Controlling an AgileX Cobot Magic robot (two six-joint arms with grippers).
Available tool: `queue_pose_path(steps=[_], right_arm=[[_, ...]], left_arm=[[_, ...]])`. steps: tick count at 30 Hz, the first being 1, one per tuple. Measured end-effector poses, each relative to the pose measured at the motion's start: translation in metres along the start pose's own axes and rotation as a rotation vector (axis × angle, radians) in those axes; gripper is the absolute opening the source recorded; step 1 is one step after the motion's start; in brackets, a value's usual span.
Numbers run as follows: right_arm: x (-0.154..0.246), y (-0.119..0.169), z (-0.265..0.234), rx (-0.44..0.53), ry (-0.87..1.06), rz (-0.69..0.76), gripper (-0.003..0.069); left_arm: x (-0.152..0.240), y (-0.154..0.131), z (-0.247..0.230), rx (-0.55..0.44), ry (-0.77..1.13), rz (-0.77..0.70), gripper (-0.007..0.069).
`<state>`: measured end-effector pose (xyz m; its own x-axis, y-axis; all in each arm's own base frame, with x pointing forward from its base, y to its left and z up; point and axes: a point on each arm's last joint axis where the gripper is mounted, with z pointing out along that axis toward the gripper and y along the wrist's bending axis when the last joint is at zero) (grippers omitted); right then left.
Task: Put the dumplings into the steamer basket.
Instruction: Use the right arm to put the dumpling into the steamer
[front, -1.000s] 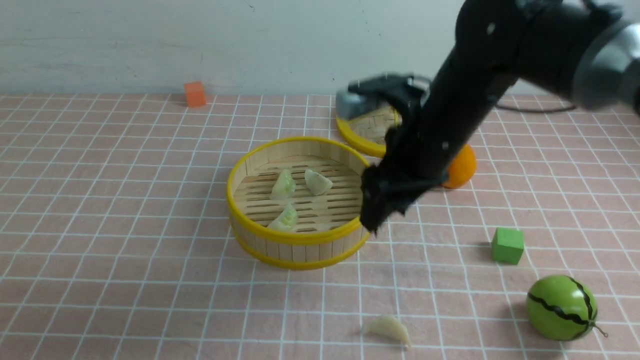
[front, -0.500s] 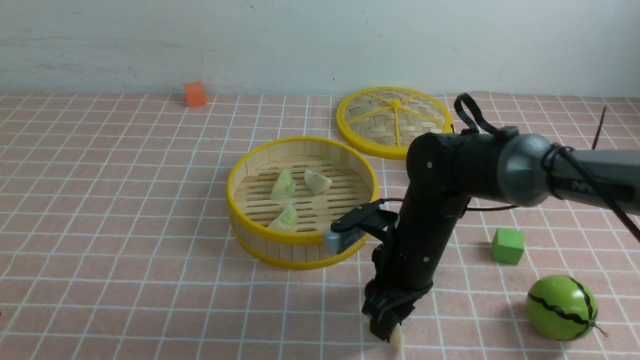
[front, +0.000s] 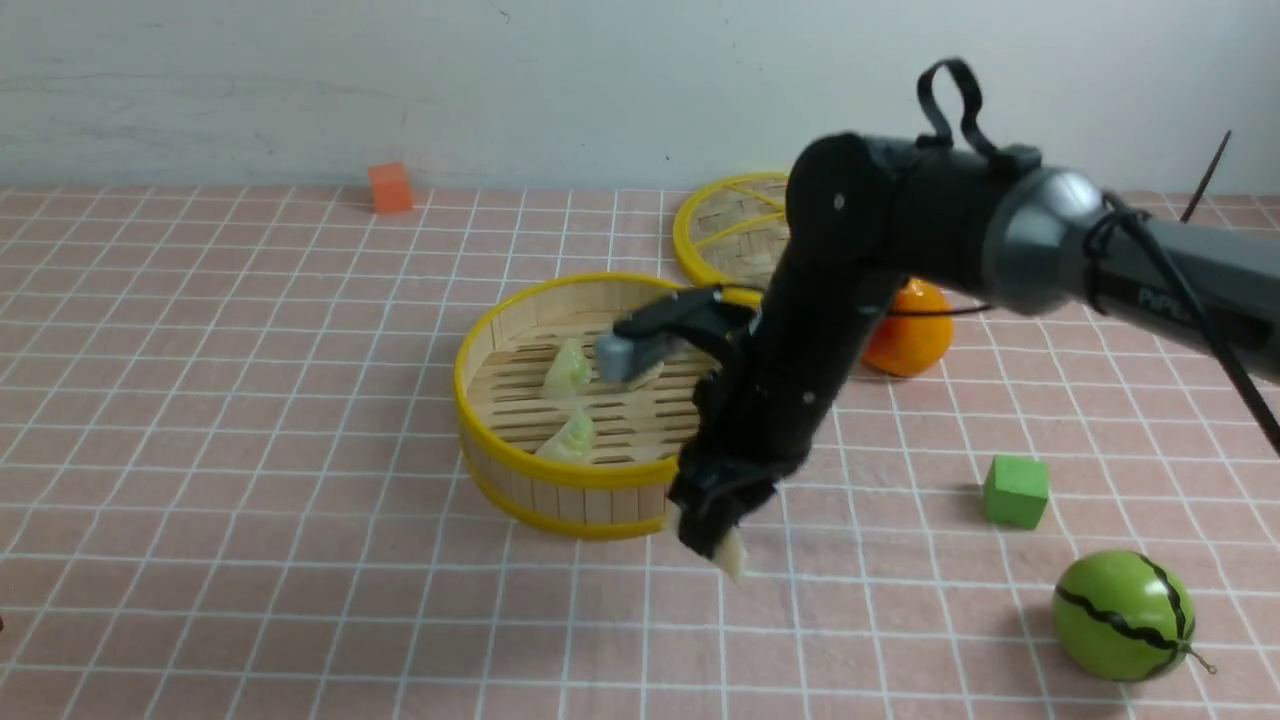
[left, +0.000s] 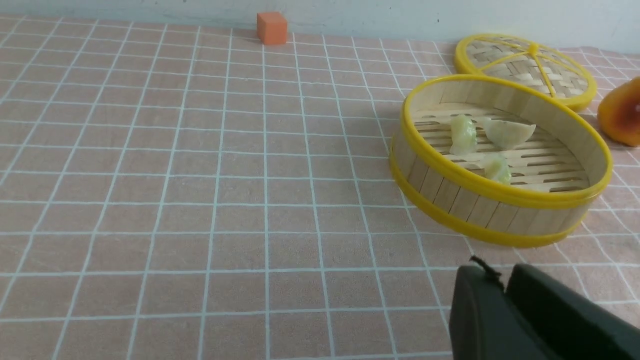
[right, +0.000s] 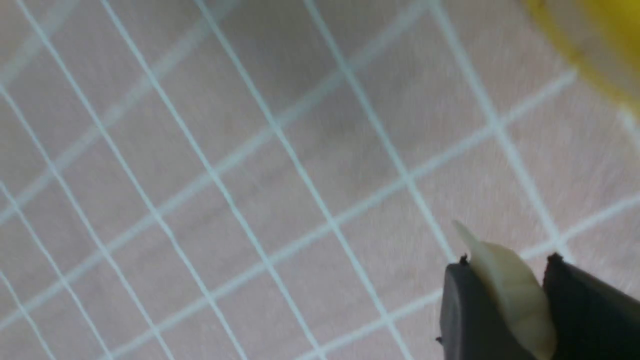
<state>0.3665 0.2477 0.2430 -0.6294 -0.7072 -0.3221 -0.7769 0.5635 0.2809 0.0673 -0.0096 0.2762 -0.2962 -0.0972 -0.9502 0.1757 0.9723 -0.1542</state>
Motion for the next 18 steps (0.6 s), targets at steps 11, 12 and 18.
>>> queue_pose_path(steps=[11, 12, 18], right_arm=[[-0.043, -0.028, 0.01, 0.206, -0.367, -0.084, 0.019], [-0.043, -0.032, 0.017, 0.212, -0.363, -0.081, 0.019], [-0.035, -0.05, 0.049, 0.254, -0.278, 0.01, 0.0262]], left_arm=[[0.0, 0.0, 0.0, 0.001, -0.002, 0.0, 0.0086], [0.0, 0.0, 0.0, 0.001, -0.002, 0.0, 0.0087], [0.0, 0.0, 0.0, -0.001, 0.001, 0.0, 0.0092]])
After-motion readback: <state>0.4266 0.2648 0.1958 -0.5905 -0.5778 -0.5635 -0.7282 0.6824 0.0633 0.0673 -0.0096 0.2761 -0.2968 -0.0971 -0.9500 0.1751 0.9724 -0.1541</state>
